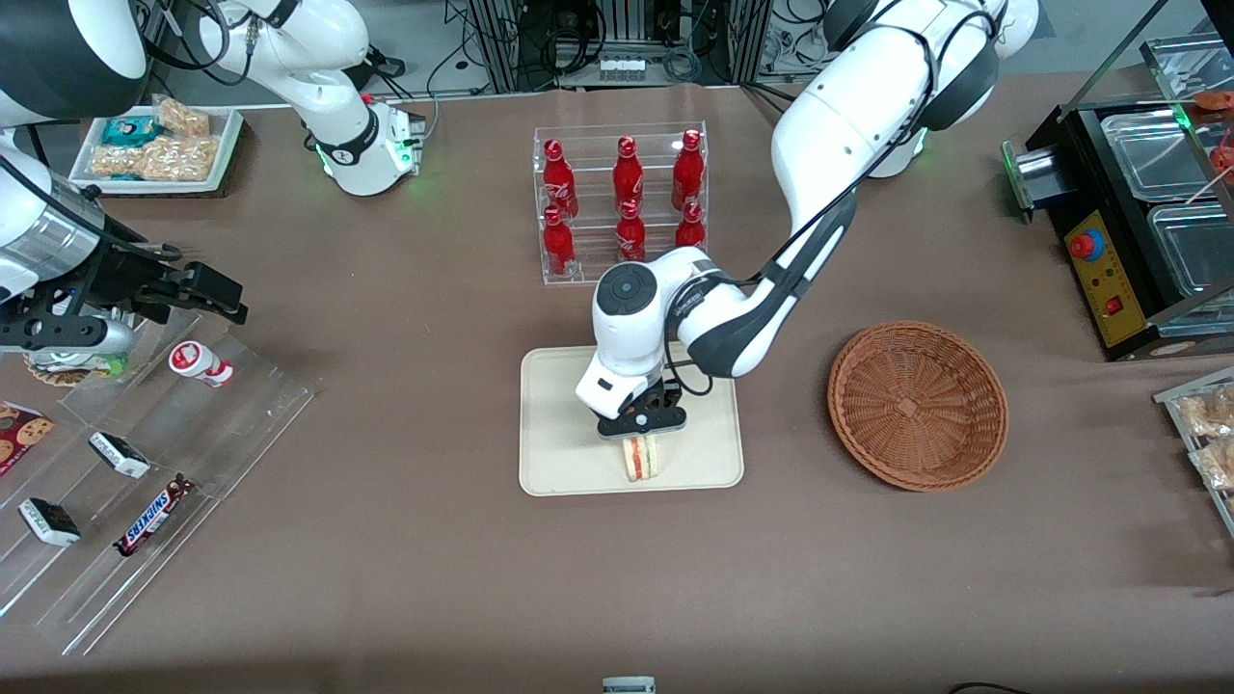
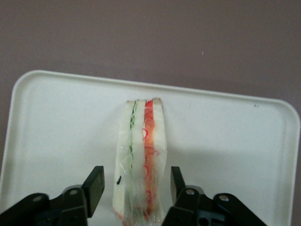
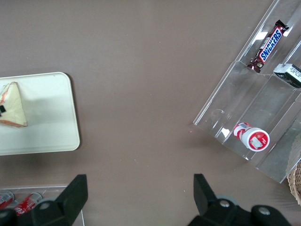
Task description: Place sandwich from basket to tray
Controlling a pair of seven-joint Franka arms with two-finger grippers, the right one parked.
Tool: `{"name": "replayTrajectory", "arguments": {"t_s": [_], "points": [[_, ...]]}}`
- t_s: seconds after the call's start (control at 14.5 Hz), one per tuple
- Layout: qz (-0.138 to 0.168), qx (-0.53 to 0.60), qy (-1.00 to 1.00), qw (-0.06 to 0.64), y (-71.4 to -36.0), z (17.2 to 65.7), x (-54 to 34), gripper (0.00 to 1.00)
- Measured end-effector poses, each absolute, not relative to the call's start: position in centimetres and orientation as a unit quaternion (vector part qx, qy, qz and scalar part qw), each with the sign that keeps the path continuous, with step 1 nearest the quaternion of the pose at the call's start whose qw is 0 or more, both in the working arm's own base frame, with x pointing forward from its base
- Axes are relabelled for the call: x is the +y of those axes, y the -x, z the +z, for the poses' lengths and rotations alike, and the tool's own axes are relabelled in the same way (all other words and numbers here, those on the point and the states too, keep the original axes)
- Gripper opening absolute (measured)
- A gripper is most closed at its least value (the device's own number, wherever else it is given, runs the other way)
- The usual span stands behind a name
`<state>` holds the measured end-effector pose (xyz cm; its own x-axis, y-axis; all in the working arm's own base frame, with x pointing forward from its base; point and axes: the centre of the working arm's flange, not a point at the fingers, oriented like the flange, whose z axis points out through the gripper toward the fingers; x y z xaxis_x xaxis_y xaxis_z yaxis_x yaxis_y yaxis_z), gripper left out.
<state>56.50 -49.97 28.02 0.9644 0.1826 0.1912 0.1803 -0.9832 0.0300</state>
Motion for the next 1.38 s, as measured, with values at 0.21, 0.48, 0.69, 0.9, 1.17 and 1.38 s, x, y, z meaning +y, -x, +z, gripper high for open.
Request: {"name": "replayTrajectory", "arguments": {"t_s": [0.21,0.48,0.69,0.9,1.17,1.38], "points": [[0.108,0.162,-0.981,-0.009,-59.3,39.0,-44.0,0.99],[0.076,0.257,-0.963,-0.036,-61.0,53.2,-28.3,1.0],[0.018,0.222,-0.973,-0.059,-59.5,58.6,-17.4,1.0],[-0.025,0.158,-0.986,-0.048,-57.5,61.4,-6.9,1.0],[-0.041,0.06,-0.997,-0.012,-53.7,62.2,4.6,1.0],[-0.018,0.015,-1.0,0.003,-53.7,62.3,6.0,1.0]]}}
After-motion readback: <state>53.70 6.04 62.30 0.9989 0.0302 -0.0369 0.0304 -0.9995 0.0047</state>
